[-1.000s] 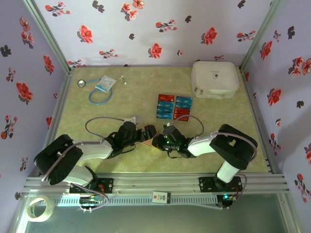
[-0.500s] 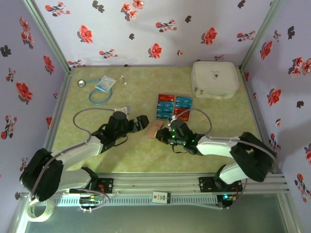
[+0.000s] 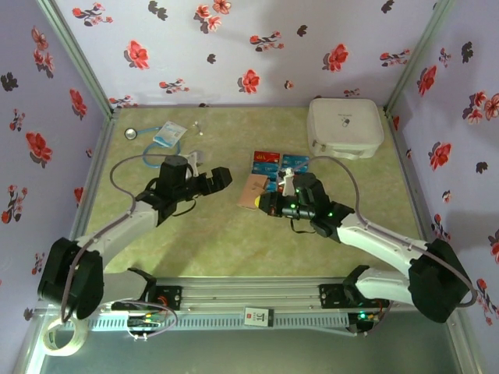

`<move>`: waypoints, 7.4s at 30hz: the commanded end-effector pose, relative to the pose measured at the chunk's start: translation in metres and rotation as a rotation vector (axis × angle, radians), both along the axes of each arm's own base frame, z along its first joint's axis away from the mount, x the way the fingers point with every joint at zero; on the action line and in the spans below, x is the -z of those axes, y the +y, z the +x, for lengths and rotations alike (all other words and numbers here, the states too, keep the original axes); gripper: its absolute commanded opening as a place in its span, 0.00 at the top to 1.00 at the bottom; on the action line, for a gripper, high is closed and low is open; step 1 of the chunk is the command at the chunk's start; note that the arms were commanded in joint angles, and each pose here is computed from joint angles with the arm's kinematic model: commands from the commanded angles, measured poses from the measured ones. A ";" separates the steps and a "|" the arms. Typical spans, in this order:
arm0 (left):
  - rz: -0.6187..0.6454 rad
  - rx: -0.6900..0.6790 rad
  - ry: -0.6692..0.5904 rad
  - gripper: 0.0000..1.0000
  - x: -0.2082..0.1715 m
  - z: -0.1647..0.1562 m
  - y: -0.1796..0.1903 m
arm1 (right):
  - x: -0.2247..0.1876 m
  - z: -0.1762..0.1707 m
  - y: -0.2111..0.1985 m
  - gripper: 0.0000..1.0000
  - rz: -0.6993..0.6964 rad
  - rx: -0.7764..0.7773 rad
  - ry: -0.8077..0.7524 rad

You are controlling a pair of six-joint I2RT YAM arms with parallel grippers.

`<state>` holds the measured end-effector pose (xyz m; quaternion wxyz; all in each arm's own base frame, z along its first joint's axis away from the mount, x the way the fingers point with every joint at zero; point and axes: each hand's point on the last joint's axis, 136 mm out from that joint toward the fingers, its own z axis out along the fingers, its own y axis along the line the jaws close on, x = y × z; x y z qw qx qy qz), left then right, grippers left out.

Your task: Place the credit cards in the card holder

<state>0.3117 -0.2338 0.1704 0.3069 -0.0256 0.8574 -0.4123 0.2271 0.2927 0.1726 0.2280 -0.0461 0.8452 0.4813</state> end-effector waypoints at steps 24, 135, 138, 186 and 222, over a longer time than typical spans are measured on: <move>-0.380 0.040 0.018 0.07 -0.020 0.030 -0.044 | -0.040 0.021 0.047 1.00 0.248 -0.074 -0.021; -0.254 -0.194 -0.110 1.00 -0.004 0.009 0.001 | 0.045 0.039 -0.053 0.43 -0.655 0.264 -0.087; -0.240 -0.191 -0.110 1.00 0.000 0.009 0.002 | 0.027 0.034 -0.058 0.42 -0.551 0.282 -0.081; -0.156 -0.172 -0.030 0.59 0.056 0.001 0.003 | -0.004 0.052 0.030 1.00 -0.162 0.106 0.022; -0.150 -0.128 0.069 0.54 0.102 -0.013 -0.006 | 0.015 0.041 0.052 1.00 -0.123 0.063 0.067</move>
